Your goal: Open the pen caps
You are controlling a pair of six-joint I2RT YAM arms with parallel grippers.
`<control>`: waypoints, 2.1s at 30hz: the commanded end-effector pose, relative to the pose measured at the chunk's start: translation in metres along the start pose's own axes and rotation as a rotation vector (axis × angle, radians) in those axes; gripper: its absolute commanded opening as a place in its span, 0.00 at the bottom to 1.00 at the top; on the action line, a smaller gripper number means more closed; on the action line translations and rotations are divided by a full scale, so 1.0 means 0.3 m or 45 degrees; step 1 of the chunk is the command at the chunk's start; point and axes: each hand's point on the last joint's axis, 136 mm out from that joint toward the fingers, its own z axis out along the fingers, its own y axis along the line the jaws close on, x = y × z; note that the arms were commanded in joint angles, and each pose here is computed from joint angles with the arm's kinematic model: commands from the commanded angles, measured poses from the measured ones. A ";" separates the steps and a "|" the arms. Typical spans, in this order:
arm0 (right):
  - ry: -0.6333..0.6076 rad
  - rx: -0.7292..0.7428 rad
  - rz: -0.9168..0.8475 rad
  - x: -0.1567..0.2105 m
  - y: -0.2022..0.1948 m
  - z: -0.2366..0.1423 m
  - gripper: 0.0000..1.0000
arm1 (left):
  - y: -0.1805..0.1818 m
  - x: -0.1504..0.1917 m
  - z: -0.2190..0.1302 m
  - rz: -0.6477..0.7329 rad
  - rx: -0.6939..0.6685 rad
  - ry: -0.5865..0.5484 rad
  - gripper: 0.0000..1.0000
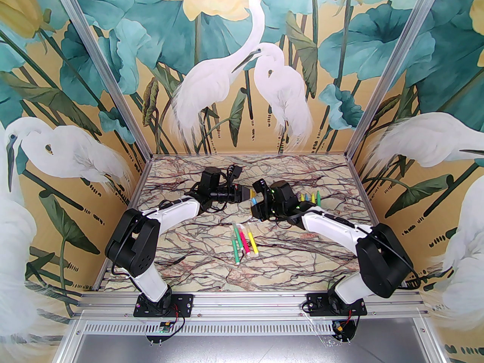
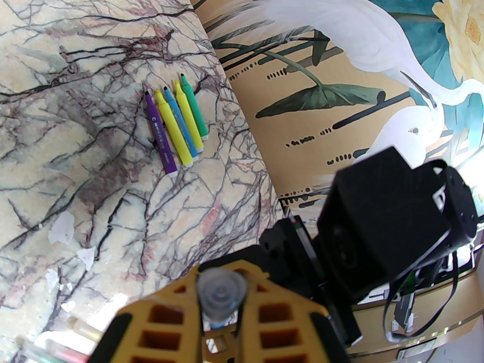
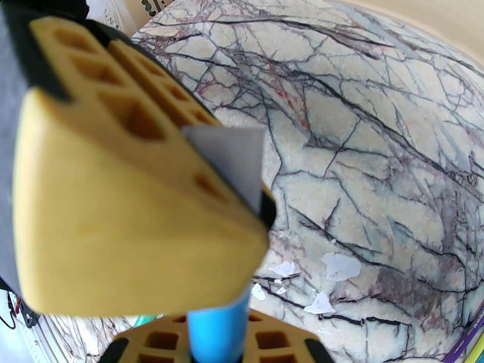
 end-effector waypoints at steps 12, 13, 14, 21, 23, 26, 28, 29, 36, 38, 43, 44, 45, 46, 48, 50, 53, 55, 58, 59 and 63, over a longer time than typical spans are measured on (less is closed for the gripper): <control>0.181 0.002 -0.050 0.237 0.008 -0.007 0.00 | 0.031 -0.217 -0.169 -0.056 -0.133 -0.298 0.00; 0.182 -0.004 -0.049 0.246 0.009 -0.010 0.00 | 0.029 -0.219 -0.174 -0.056 -0.132 -0.305 0.00; 0.184 -0.008 -0.051 0.256 0.011 -0.014 0.00 | 0.028 -0.220 -0.179 -0.058 -0.130 -0.309 0.00; 0.145 0.054 -0.026 0.259 -0.018 -0.038 0.00 | 0.049 -0.222 -0.215 -0.063 -0.167 -0.310 0.00; 0.132 0.169 0.006 0.247 -0.077 -0.041 0.00 | 0.084 -0.202 -0.219 -0.051 -0.258 -0.264 0.00; 0.115 0.323 0.079 0.219 -0.169 -0.050 0.00 | 0.173 -0.161 -0.248 -0.043 -0.479 -0.194 0.00; 0.098 0.425 0.143 0.196 -0.235 -0.057 0.00 | 0.238 -0.126 -0.279 -0.043 -0.633 -0.144 0.00; 0.092 0.465 0.169 0.186 -0.263 -0.058 0.00 | 0.270 -0.103 -0.297 -0.043 -0.712 -0.112 0.00; 0.113 0.725 0.309 0.153 -0.422 -0.062 0.00 | 0.420 -0.001 -0.394 -0.026 -1.064 0.033 0.00; 0.149 0.795 0.334 0.166 -0.459 -0.059 0.00 | 0.451 0.014 -0.415 -0.023 -1.135 0.058 0.00; 0.223 0.979 0.372 0.186 -0.541 -0.063 0.00 | 0.513 0.036 -0.419 -0.028 -1.214 0.117 0.00; 0.236 1.011 0.378 0.190 -0.555 -0.063 0.00 | 0.524 0.039 -0.413 -0.033 -1.216 0.128 0.00; 0.248 1.029 0.386 0.195 -0.565 -0.061 0.00 | 0.531 0.040 -0.410 -0.037 -1.218 0.135 0.00; 0.255 1.042 0.394 0.195 -0.573 -0.057 0.00 | 0.545 0.045 -0.405 -0.042 -1.223 0.148 0.00; 0.258 1.053 0.407 0.197 -0.583 -0.049 0.00 | 0.565 0.050 -0.401 -0.049 -1.241 0.164 0.00; 0.264 1.058 0.414 0.204 -0.592 -0.038 0.00 | 0.580 0.057 -0.392 -0.052 -1.241 0.177 0.00; 0.267 1.060 0.429 0.212 -0.602 -0.034 0.00 | 0.596 0.062 -0.379 -0.058 -1.235 0.192 0.00; 0.269 1.065 0.437 0.219 -0.610 -0.038 0.00 | 0.606 0.062 -0.373 -0.058 -1.235 0.201 0.00; 0.268 1.069 0.451 0.222 -0.623 -0.042 0.03 | 0.622 0.063 -0.364 -0.059 -1.241 0.216 0.00; 0.270 1.073 0.458 0.227 -0.630 -0.045 0.03 | 0.632 0.064 -0.362 -0.059 -1.249 0.221 0.00; 0.279 1.074 0.481 0.237 -0.650 -0.046 0.05 | 0.663 0.064 -0.353 -0.060 -1.269 0.243 0.00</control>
